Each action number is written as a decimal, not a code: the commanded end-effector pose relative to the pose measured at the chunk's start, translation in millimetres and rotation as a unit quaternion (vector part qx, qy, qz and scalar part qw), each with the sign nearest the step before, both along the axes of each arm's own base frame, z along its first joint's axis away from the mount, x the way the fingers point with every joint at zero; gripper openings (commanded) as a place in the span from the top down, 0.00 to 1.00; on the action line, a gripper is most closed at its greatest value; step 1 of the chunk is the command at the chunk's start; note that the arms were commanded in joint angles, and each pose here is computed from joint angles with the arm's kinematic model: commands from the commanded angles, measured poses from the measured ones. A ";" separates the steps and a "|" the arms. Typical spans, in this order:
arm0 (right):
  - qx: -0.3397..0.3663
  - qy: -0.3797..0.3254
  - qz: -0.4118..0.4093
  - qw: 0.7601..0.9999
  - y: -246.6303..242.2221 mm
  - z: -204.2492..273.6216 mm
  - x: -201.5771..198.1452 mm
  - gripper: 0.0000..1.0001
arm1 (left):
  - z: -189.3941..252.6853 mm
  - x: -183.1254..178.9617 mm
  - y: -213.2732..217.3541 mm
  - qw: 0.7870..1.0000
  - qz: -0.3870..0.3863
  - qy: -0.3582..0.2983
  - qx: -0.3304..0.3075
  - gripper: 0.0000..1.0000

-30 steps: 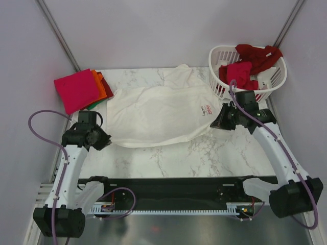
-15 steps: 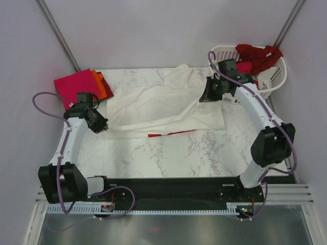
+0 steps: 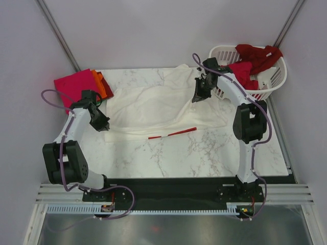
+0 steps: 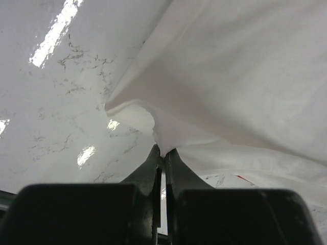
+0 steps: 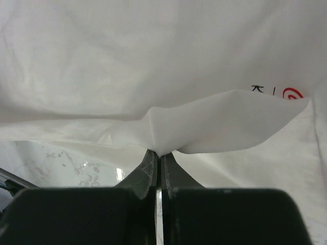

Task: Fold and stack the t-shirts
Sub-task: Fold the tshirt

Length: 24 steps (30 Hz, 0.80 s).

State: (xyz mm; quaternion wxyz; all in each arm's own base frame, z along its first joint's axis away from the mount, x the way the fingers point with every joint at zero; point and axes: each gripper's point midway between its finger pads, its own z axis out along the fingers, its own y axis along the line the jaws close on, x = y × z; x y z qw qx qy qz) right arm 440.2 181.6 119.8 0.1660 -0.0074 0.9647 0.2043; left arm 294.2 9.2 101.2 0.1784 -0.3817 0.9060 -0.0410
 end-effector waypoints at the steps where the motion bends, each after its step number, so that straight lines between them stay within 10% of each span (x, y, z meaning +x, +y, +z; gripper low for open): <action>1: -0.007 -0.035 -0.005 0.999 3.5 13.3 28.1 1.00 | 1.8 24.4 12.7 1.000 -0.004 -0.014 0.021 0.98; 7: -0.021 -0.017 -0.022 0.999 7.3 -23.7 58.7 0.93 | -25.4 44.0 15.3 1.000 -0.009 0.025 0.016 0.96; 10: -0.024 -0.016 -0.033 0.999 8.6 -35.0 71.2 0.55 | -36.3 54.4 18.7 0.999 -0.010 0.039 0.014 0.91; 13: -0.040 -0.038 -0.055 0.997 1.8 -26.2 83.6 0.33 | -34.2 63.3 18.5 0.999 -0.018 0.034 0.008 0.68; 14: -0.041 -0.054 -0.060 0.996 1.0 -14.7 87.2 0.27 | -29.0 65.8 19.4 0.999 -0.021 0.026 0.010 0.35; 17: -0.047 -0.116 -0.076 0.989 -6.4 31.9 98.2 0.22 | -2.5 72.1 25.5 0.999 -0.021 -0.010 0.032 0.22; 24: -0.052 -0.193 -0.100 0.975 -26.2 80.9 69.9 0.21 | 46.0 50.6 33.8 0.993 -0.027 -0.064 0.099 0.28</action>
